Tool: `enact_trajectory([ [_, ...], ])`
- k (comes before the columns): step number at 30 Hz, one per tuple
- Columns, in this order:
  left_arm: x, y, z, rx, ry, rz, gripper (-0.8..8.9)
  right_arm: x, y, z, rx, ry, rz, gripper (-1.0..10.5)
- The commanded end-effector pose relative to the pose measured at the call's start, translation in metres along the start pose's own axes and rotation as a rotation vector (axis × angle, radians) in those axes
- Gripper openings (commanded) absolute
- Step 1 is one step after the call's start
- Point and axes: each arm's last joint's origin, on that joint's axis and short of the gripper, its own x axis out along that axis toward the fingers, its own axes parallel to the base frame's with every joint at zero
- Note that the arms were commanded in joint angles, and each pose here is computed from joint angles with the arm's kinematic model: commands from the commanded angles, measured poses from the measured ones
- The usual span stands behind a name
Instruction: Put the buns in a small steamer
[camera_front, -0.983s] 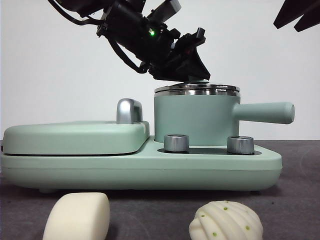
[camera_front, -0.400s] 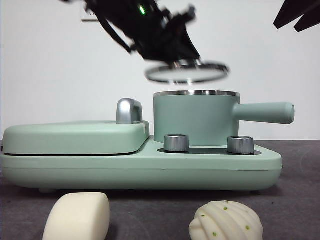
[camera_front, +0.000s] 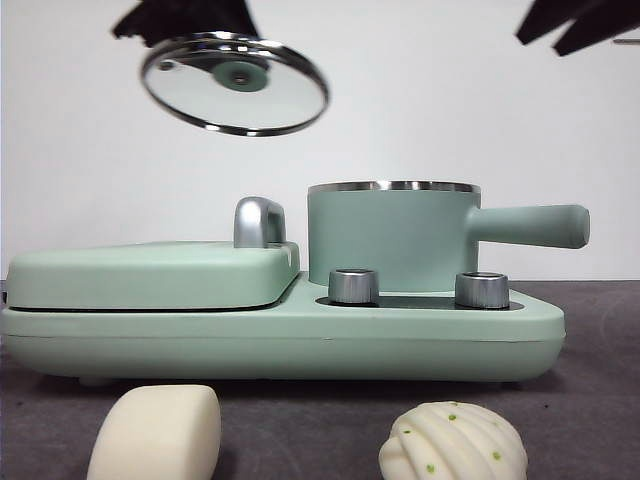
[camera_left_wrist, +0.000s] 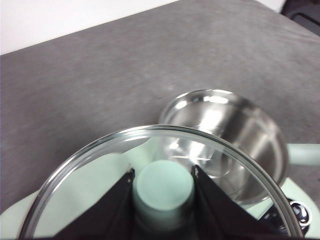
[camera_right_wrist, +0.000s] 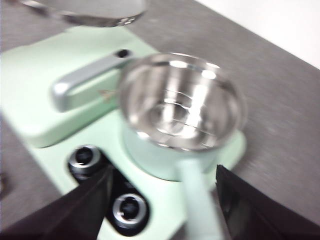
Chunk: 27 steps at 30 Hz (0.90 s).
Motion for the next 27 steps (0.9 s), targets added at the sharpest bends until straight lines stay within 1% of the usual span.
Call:
enact_trajectory([
  [1,-0.013,0.001,0.001,-0.005,-0.036,0.008,0.11,0.009,0.011,0.007,-0.05,0.007,0.065,3.3],
  [6,-0.035,0.007,-0.012,-0.026,-0.033,0.048,0.11,0.033,0.039,0.007,-0.113,0.07,0.221,3.3],
  [9,-0.049,0.009,-0.015,-0.027,-0.049,0.097,0.11,0.048,0.058,0.005,-0.154,0.118,0.311,3.3],
  [13,-0.066,0.012,-0.014,-0.014,-0.08,0.135,0.11,0.068,0.082,0.002,-0.204,0.168,0.411,3.8],
  [19,-0.079,0.018,-0.012,-0.022,-0.111,0.171,0.1,0.096,0.115,-0.003,-0.266,0.175,0.508,3.9],
  [22,-0.079,0.019,-0.012,-0.025,-0.112,0.177,0.1,0.108,0.128,-0.007,-0.285,0.188,0.543,4.0],
  [27,-0.079,0.02,-0.012,-0.023,-0.119,0.178,0.1,0.13,0.147,-0.021,-0.307,0.25,0.588,4.1],
])
